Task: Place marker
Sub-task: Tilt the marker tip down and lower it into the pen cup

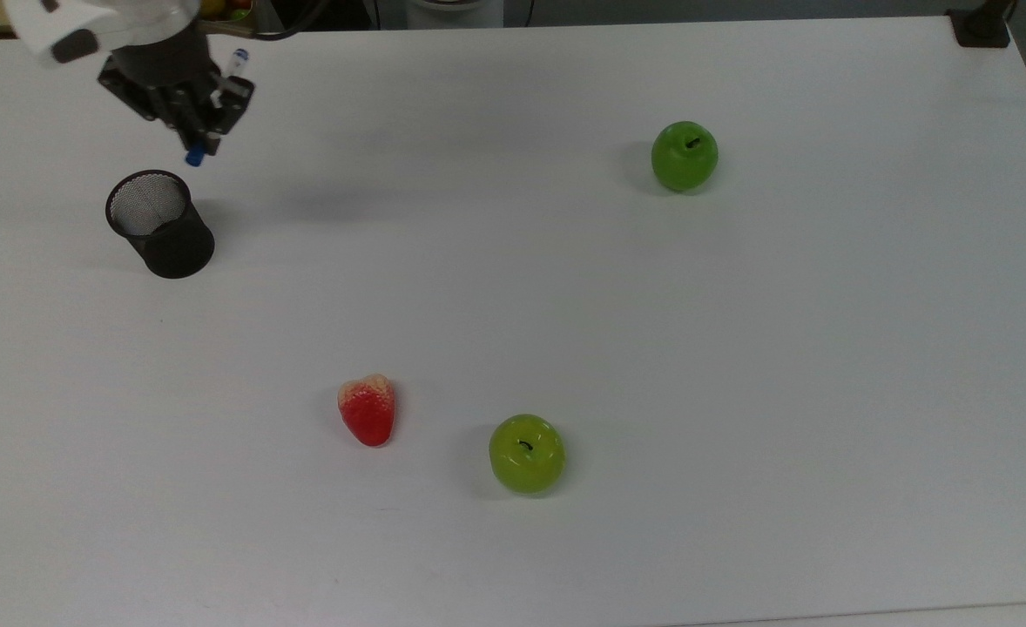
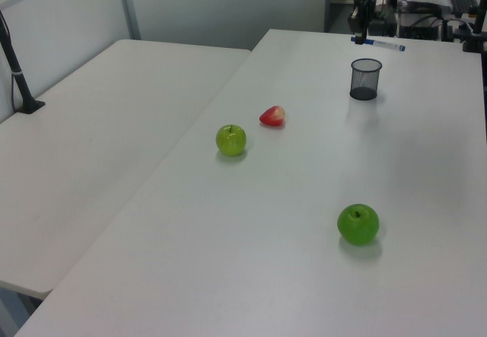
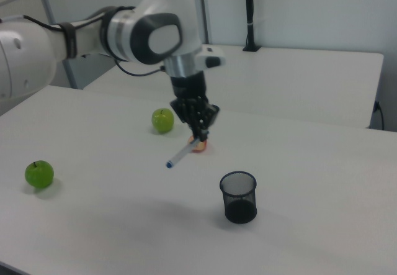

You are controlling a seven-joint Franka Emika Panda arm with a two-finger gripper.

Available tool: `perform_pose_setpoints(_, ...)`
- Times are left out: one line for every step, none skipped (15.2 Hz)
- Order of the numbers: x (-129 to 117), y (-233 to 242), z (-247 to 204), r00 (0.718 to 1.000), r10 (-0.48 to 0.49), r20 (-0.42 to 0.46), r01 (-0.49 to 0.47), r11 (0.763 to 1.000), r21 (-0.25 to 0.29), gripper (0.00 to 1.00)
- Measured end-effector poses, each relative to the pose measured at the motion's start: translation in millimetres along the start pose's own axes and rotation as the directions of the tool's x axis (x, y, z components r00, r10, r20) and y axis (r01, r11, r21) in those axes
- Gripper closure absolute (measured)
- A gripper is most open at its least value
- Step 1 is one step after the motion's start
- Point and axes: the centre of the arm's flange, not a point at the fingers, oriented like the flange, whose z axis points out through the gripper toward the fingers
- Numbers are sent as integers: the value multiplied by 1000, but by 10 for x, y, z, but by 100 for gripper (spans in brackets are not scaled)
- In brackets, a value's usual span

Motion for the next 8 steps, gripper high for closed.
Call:
perform_pose_setpoints(12,126,40,1000,10,-8,-10,1000,0,83)
perform_pose_setpoints(22,231,71,1000,21,-17,-21,1000,-1,83)
perform_pose_setpoints(29,293,85,999,27,-25,-27,1000,-1,83)
perform_pose_setpoints(41,334,86,999,32,-37,-32,999,-2,83)
perform_pose_setpoints(59,356,75,998,36,-56,-36,999,-3,83)
perform_pose_setpoints(83,375,58,996,39,-80,-40,999,-2,83)
perform_pose_setpoints(106,397,38,994,43,-105,-43,999,-3,83)
perform_pose_setpoints(128,421,20,990,46,-130,-47,999,-5,83)
